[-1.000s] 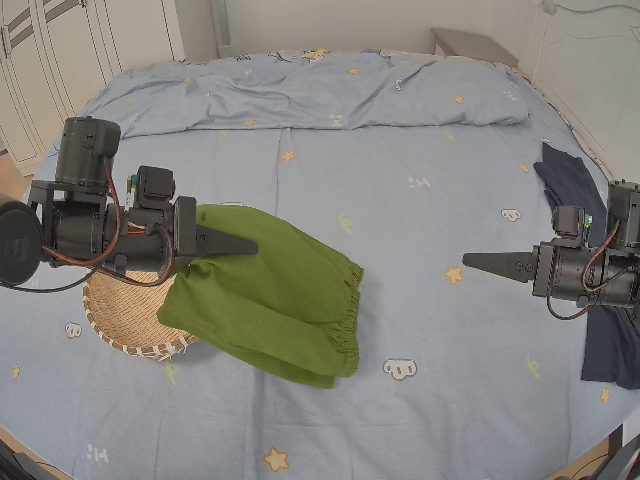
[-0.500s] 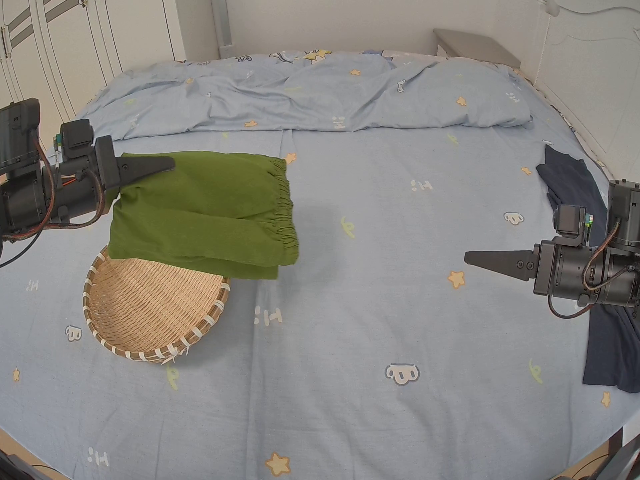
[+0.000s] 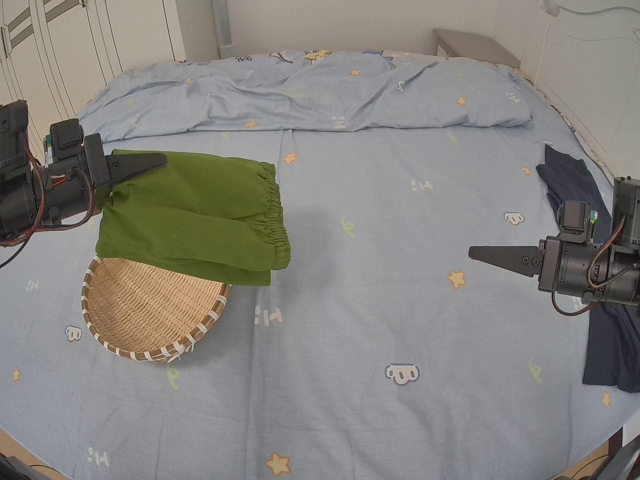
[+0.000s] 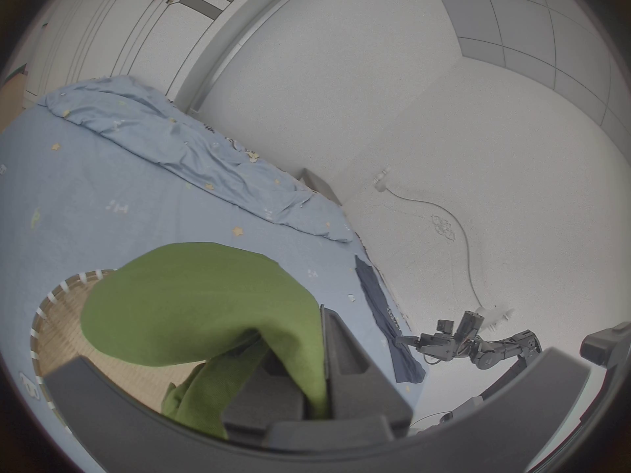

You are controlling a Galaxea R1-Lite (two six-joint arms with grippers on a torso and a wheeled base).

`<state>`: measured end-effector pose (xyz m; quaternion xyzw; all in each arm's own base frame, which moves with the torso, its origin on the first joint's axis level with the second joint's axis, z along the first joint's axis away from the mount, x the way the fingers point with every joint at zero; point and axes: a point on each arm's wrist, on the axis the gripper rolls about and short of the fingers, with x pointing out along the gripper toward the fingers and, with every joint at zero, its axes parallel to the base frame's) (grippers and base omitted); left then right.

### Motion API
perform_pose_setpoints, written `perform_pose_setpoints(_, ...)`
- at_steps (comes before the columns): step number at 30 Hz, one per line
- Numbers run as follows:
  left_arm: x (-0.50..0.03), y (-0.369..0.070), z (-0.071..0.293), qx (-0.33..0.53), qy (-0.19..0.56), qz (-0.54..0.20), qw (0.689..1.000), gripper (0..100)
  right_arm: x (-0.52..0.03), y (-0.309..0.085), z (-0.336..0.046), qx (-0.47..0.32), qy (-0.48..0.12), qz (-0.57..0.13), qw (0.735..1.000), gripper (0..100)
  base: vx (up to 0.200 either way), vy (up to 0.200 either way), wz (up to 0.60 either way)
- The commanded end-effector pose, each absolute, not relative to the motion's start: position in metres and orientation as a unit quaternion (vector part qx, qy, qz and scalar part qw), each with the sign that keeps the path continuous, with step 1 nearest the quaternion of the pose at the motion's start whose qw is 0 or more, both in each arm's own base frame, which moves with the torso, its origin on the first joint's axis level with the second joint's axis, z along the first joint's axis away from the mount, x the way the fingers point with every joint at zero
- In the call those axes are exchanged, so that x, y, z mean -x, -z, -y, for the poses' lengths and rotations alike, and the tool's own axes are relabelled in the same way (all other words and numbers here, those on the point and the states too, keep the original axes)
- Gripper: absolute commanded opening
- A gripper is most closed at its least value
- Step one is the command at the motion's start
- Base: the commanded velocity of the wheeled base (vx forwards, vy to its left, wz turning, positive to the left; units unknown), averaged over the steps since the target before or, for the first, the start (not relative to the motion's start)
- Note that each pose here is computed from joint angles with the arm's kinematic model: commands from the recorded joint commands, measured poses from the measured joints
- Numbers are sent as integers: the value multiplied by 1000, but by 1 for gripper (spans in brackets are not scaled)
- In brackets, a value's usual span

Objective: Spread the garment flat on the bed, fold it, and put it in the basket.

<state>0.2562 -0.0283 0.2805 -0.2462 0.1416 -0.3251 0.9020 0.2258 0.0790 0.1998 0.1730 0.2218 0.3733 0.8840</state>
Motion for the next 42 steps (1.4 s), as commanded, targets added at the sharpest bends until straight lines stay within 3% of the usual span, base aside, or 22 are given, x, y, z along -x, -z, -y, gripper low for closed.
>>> perform_pose_setpoints(1,-244,-291,39,236,349,-117,900,0,-224,-202,-78,-172,-375,-218,885,100,0,0,0)
perform_pose_setpoints(11,-224,-299,33,209,363,-18,908,0,-224,-201,-78,-173,-374,-218,884,100,0,0,0)
perform_pose_setpoints(21,-261,-290,-15,209,279,8,937,0,-223,-200,-79,-172,-375,-220,884,100,0,0,0)
perform_pose_setpoints(32,-276,-258,-31,236,238,-42,941,0,-223,-199,-81,-172,-378,-224,882,100,0,0,0)
perform_pose_setpoints(33,-274,-237,-39,256,215,-73,940,0,-222,-199,-81,-171,-379,-224,882,100,0,0,0)
perform_pose_setpoints(42,-254,-185,-66,335,126,-183,916,0,-218,-195,-88,-168,-393,-234,873,100,0,0,0)
